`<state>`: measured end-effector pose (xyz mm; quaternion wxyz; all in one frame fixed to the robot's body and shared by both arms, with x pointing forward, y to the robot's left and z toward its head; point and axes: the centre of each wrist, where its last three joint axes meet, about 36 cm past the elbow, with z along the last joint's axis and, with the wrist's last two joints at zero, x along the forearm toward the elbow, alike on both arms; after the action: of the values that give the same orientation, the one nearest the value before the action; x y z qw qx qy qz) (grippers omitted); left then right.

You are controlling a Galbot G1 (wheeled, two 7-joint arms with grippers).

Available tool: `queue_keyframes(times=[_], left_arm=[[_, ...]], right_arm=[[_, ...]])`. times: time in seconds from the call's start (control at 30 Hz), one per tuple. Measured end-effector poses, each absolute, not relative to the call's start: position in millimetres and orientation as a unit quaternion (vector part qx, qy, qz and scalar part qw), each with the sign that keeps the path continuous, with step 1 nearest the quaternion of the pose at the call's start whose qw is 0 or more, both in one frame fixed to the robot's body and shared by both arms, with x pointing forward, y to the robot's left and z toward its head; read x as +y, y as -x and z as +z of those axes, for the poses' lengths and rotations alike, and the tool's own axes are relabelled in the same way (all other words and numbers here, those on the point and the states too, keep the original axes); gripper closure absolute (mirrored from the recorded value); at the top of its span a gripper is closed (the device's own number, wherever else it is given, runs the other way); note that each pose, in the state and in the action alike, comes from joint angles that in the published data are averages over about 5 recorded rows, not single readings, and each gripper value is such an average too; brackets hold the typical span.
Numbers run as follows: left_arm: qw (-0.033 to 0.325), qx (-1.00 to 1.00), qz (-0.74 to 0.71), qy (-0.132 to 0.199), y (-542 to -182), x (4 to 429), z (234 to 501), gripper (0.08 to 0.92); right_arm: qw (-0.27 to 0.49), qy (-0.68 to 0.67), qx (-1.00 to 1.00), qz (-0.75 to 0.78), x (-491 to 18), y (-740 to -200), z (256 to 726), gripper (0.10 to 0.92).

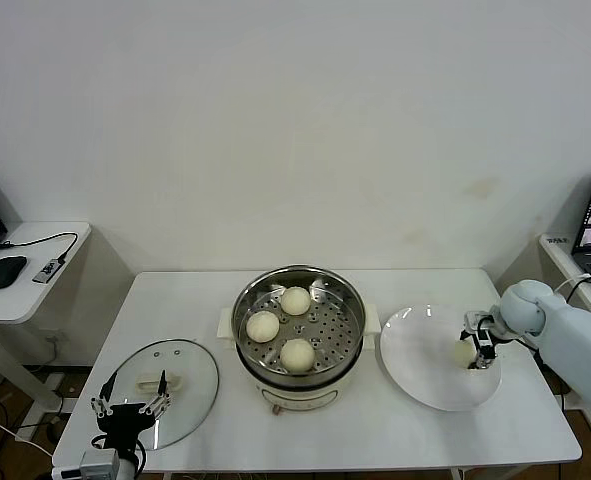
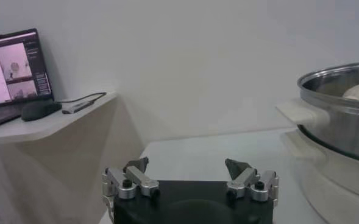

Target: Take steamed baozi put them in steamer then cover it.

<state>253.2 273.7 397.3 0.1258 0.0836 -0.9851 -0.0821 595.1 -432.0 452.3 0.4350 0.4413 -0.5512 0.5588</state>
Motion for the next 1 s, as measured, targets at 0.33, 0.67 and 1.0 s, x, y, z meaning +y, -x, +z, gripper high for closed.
queue_keyframes(times=[0.33,0.67,1.0], left_arm=[[0.125,-0.985,-0.081,-0.084,-253.2,272.8,398.5,0.177],[0.127,-0.986,-0.075,-0.074,-256.7,265.1,401.2,0.177],[0.128,-0.987,-0.071,-0.067,-260.3,258.2,398.4,0.177]], right_arm=[[0.427,-0.438,-0.557,0.562,-430.7,-593.8,484.8,0.454],[0.373,-0.437,-0.587,0.571,-392.2,-599.5,579.9,0.445],[0.305,-0.458,-0.617,0.562,-292.7,-589.8,667.3,0.437]])
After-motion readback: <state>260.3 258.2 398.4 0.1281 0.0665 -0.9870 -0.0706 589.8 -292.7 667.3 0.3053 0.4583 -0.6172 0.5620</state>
